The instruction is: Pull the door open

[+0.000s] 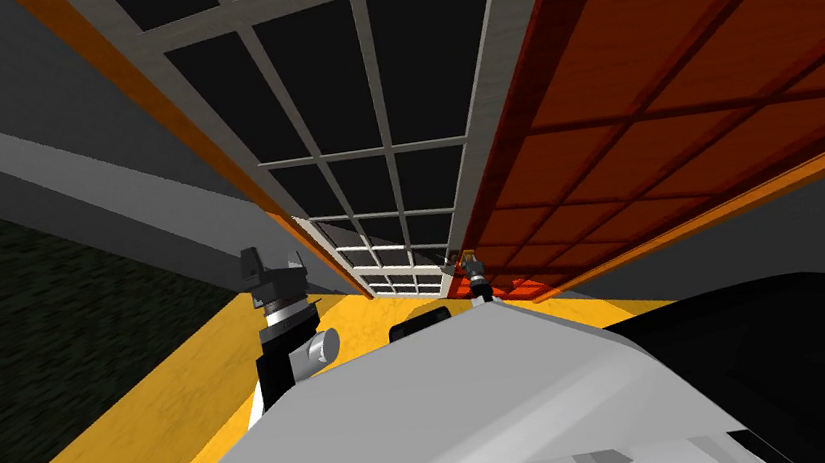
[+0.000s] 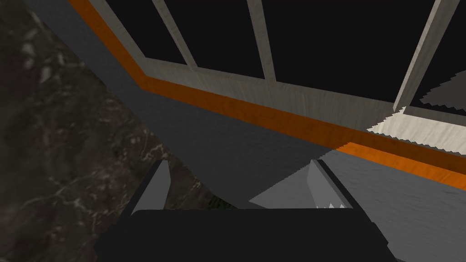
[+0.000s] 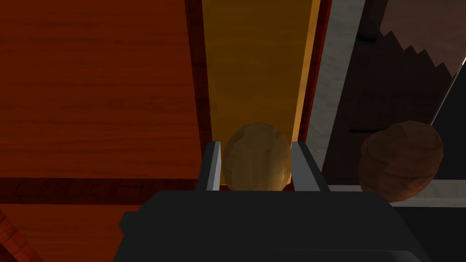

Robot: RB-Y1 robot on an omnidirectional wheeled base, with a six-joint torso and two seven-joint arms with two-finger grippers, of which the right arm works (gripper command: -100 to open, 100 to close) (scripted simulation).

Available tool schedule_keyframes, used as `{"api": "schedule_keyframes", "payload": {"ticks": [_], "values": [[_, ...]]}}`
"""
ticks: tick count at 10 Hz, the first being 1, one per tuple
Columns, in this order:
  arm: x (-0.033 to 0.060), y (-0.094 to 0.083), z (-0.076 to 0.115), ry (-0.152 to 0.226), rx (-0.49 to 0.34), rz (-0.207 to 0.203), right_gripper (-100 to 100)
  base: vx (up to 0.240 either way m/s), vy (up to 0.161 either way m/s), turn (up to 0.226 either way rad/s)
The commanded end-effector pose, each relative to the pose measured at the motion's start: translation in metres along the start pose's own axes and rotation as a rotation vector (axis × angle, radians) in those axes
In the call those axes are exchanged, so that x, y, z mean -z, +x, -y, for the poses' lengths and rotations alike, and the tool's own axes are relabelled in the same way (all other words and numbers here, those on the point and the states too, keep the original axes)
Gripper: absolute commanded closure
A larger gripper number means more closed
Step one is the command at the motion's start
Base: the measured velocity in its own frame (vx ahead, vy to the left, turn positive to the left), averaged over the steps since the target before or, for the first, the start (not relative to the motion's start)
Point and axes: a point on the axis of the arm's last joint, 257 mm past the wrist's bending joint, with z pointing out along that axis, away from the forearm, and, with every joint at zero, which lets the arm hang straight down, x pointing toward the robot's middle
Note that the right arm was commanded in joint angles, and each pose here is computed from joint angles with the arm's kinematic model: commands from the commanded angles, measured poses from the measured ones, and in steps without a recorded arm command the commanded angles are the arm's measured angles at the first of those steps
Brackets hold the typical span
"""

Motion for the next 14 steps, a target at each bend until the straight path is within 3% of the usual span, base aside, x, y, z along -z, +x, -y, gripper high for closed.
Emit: {"api": "schedule_keyframes", "payload": {"ticks": [1,2,3,6,7,8,10,14], "values": [[0.0000,0.000,0.002,0.004,0.000,0.001,100,0.000,0.000,0.000],[0.0000,0.000,0.002,0.004,0.000,0.001,100,0.000,0.000,0.000],[0.0102,0.010,0.014,0.020,-0.007,-0.025,100,-0.100,0.034,-0.024],[0.0165,0.015,0.023,0.033,-0.011,-0.039,100,-0.126,0.050,-0.026],[0.0262,0.023,0.036,0.052,-0.017,-0.061,100,-0.128,0.032,-0.053],[0.0262,0.023,0.036,0.052,-0.017,-0.061,100,-0.137,0.030,-0.052],[0.0416,0.035,0.058,0.083,-0.041,-0.092,100,-0.182,0.044,-0.051],[0.0416,0.035,0.058,0.083,-0.041,-0.092,100,-0.047,0.005,-0.012]]}}
